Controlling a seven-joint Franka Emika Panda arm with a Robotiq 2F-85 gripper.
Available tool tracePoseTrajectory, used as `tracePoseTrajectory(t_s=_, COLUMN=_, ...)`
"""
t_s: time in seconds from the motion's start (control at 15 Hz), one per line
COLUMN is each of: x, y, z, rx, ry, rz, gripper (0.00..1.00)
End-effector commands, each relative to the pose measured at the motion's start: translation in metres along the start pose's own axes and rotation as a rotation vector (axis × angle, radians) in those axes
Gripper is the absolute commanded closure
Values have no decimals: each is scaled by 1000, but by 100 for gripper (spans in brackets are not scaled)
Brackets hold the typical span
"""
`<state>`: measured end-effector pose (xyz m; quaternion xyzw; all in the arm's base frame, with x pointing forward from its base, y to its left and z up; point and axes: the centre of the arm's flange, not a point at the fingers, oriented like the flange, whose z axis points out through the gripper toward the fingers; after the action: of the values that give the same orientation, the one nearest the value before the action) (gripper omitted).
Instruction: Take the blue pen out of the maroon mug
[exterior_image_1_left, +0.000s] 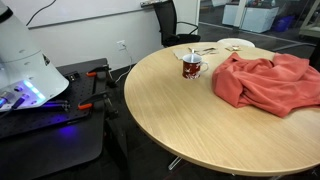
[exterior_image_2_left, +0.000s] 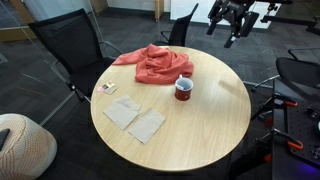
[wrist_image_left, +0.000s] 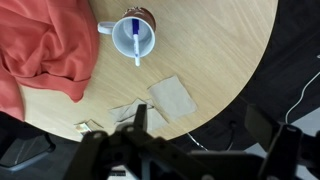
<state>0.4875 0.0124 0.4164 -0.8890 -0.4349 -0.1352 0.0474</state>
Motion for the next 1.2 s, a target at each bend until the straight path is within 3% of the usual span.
tracePoseTrajectory(t_s=0.0, x=1, y=13, z=37, rx=9, ry=14, rz=-28, gripper=0)
tracePoseTrajectory(t_s=0.27, x=-3, y=16, z=70, rx=27, ry=-4, rz=-14, gripper=0)
tracePoseTrajectory(t_s=0.87, x=-5, y=9, z=66, rx=38, ry=-26, rz=-10, gripper=0)
tracePoseTrajectory(t_s=1.13, x=-4, y=16, z=84, rx=8, ry=-51, rz=-14, gripper=0)
